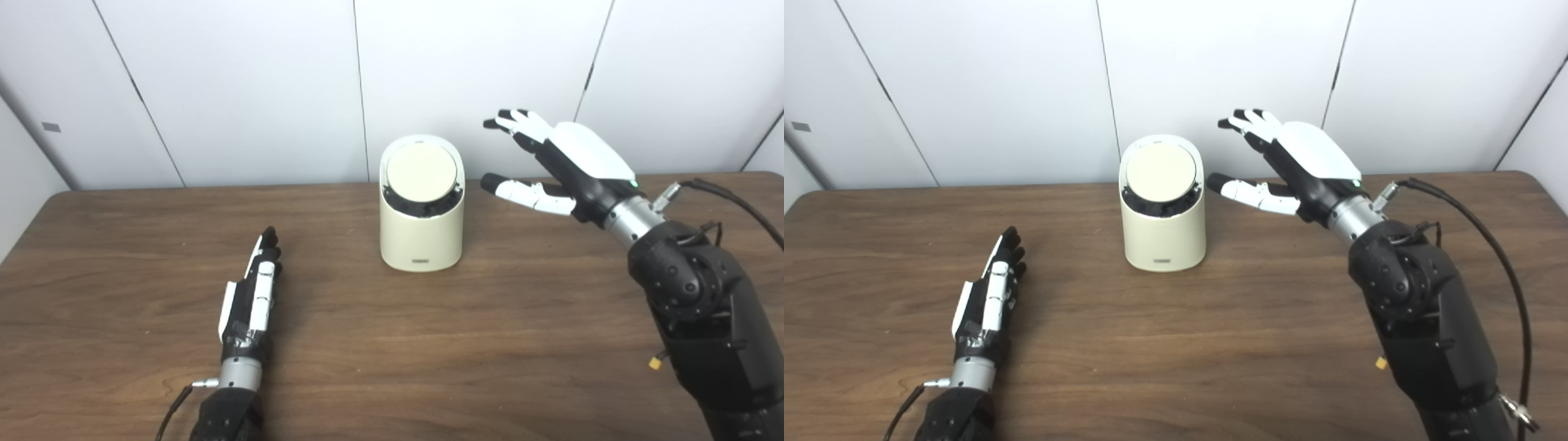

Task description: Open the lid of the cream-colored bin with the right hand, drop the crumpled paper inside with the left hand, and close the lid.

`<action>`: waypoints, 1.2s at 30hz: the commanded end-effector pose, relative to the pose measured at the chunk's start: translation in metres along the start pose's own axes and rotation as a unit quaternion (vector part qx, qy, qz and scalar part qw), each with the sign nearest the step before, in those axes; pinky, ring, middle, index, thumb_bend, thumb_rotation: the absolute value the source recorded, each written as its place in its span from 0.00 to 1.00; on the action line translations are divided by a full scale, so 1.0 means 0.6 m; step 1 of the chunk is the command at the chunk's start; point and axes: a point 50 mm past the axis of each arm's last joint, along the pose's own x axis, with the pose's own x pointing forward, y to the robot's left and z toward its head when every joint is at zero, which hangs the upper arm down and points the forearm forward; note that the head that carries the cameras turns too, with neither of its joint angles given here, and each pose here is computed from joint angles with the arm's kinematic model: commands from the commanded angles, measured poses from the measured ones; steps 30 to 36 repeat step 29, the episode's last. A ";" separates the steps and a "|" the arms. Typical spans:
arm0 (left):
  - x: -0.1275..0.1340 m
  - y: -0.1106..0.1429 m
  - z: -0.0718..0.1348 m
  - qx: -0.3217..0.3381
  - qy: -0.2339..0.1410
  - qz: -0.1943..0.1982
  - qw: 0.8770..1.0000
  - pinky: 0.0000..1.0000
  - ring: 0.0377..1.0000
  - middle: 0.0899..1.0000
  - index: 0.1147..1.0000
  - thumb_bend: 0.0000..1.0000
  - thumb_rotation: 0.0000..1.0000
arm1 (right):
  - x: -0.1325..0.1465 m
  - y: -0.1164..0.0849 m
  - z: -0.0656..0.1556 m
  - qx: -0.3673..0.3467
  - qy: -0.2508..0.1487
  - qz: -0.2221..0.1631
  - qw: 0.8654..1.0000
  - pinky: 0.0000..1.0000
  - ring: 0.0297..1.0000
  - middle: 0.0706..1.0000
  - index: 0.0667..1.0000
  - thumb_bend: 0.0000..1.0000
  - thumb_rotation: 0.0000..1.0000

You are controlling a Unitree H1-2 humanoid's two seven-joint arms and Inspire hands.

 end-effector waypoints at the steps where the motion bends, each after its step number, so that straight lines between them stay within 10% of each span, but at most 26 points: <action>1: 0.008 0.001 0.010 -0.005 -0.011 -0.005 1.000 1.00 1.00 1.00 1.00 0.49 0.94 | -0.002 -0.036 0.005 -0.004 -0.012 -0.055 0.998 0.98 1.00 0.97 0.92 0.51 1.00; 8: 0.009 0.005 0.011 -0.012 -0.015 -0.006 1.000 1.00 1.00 1.00 1.00 0.46 0.94 | -0.024 -0.012 -0.028 0.158 0.027 -0.067 0.985 0.95 0.99 0.98 0.96 0.59 1.00; 17: 0.008 0.012 0.011 -0.012 -0.014 -0.004 1.000 1.00 1.00 1.00 1.00 0.46 0.96 | -0.056 0.063 -0.052 0.392 0.075 -0.092 0.912 1.00 1.00 1.00 0.96 0.63 1.00; 29: -0.013 0.025 0.019 -0.008 -0.013 0.000 1.000 1.00 1.00 1.00 1.00 0.44 0.99 | -0.090 0.150 -0.040 0.462 0.118 -0.125 0.870 1.00 1.00 0.99 0.97 0.58 1.00; 36: -0.013 0.025 0.019 -0.008 -0.013 0.000 1.000 1.00 1.00 1.00 1.00 0.44 0.99 | -0.090 0.150 -0.040 0.462 0.118 -0.125 0.870 1.00 1.00 0.99 0.97 0.58 1.00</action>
